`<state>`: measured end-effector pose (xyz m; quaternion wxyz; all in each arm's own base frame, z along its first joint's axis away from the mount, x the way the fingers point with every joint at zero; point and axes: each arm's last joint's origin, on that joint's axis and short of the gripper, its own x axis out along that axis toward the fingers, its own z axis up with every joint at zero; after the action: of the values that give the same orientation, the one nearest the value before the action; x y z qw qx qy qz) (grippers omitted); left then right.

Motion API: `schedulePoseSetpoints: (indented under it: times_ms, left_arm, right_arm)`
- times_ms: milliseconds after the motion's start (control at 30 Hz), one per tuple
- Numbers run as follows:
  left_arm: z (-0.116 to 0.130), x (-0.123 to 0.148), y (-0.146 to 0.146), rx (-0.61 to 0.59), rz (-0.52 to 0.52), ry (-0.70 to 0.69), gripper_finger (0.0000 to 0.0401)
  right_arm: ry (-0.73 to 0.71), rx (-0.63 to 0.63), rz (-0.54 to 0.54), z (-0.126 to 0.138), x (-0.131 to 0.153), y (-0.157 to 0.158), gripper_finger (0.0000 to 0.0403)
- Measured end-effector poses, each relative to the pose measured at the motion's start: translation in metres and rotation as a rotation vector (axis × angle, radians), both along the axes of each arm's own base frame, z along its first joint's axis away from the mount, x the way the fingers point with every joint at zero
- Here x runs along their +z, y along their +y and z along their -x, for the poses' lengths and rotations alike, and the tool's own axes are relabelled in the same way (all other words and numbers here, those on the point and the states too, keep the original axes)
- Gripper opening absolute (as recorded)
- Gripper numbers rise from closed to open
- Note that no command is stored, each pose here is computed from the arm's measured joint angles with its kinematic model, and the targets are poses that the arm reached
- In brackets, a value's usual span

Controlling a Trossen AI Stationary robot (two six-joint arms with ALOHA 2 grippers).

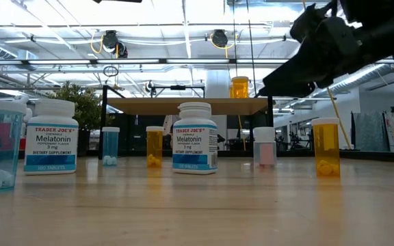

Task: Pick and place medicine bottles onto shelf by color
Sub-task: Put the top transparent pill bottle on the shelf

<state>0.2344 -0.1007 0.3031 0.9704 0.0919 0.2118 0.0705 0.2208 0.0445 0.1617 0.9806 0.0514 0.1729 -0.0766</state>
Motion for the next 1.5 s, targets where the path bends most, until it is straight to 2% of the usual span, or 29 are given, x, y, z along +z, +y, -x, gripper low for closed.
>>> schedulePoseSetpoints:
  times_ms: [267,500,900,1500]
  left_arm:
    - [0.0,0.0,0.0,0.006,0.015,-0.004,0.0282]
    - [-0.001,0.0,0.001,0.012,0.018,-0.008,0.0282]
    - [-0.003,0.002,0.005,0.032,0.028,-0.023,0.0282]
    - [-0.003,0.002,0.005,0.034,0.031,-0.024,0.0282]
  right_arm:
    - [0.111,-0.015,-0.014,-0.015,0.002,0.004,0.027]
    - [0.19,0.034,-0.035,-0.011,0.0,0.005,0.027]
    - [0.206,0.066,0.01,-0.01,-0.001,0.005,0.027]
    - [0.208,0.044,0.032,-0.01,-0.001,0.004,0.0273]
